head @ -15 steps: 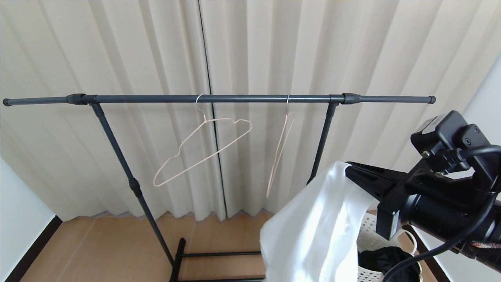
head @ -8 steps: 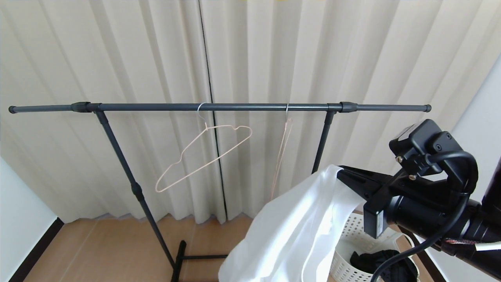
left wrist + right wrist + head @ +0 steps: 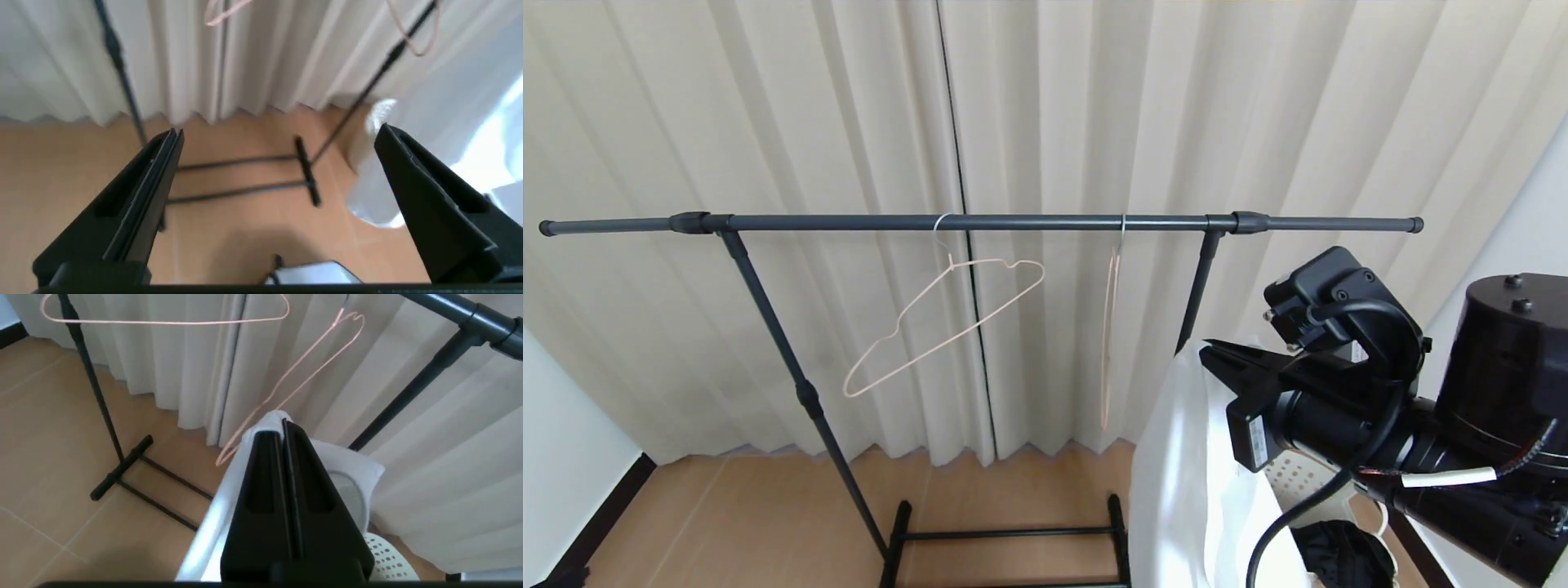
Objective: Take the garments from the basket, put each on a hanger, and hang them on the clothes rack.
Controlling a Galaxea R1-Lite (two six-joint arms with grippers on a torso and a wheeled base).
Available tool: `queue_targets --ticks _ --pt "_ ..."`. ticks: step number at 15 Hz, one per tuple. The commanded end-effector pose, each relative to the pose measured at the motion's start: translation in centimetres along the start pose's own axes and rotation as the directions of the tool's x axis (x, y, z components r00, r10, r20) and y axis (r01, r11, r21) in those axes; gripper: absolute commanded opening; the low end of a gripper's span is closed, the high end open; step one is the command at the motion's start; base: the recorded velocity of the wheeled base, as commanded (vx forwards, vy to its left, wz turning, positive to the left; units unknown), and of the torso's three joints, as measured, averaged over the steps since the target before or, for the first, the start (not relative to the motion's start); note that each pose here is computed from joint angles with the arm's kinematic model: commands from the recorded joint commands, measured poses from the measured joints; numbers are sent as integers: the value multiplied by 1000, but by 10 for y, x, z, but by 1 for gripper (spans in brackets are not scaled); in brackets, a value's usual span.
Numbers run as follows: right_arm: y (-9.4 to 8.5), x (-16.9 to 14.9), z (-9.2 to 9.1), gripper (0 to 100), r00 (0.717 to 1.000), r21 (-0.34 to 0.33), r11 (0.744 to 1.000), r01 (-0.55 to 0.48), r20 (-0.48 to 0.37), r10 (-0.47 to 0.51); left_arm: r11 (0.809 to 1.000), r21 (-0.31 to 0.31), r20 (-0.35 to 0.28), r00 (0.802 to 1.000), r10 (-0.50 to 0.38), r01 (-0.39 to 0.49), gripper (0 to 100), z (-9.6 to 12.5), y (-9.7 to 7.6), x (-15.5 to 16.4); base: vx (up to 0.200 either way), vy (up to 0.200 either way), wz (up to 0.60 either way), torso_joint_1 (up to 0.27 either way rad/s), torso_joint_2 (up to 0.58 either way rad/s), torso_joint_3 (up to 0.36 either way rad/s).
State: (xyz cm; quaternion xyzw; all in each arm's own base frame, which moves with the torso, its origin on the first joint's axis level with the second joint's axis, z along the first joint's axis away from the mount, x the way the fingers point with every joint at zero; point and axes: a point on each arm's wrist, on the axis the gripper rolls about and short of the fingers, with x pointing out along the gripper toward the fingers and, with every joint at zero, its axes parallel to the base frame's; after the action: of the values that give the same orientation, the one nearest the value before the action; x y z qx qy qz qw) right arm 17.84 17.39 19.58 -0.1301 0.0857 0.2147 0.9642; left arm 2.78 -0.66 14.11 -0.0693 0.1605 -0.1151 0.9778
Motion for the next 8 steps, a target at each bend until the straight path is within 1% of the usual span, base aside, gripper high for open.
queue_targets --ticks 1,2,3,4,5,7,8 --pt "2 10 2 0 1000 20 1000 24 -11 -24 957 -172 -299 913 -278 234 100 47 -40 63 0 0 0 0 0 0" --pt "2 11 3 0 999 25 999 41 -9 -41 943 -211 -352 880 -318 256 100 51 -53 76 0 0 0 0 0 0" --pt "2 12 3 0 999 30 999 41 -10 -41 939 -223 -381 864 -330 260 100 51 -60 84 0 0 0 0 0 0" --pt "5 16 2 0 999 63 997 42 -19 -41 933 -239 -460 815 -352 268 100 48 -79 103 0 0 0 0 0 0" --pt "7 20 0 0 999 75 996 40 -29 -38 931 -246 -507 784 -359 268 100 43 -89 112 0 0 0 0 0 0" --pt "13 29 -5 0 998 74 997 35 -50 -31 937 -244 -592 726 -349 251 100 30 -109 133 0 0 0 0 0 0" --pt "19 32 -5 0 999 88 996 21 -48 -17 938 -240 -620 704 -347 250 100 24 -118 143 0 0 0 0 0 0"
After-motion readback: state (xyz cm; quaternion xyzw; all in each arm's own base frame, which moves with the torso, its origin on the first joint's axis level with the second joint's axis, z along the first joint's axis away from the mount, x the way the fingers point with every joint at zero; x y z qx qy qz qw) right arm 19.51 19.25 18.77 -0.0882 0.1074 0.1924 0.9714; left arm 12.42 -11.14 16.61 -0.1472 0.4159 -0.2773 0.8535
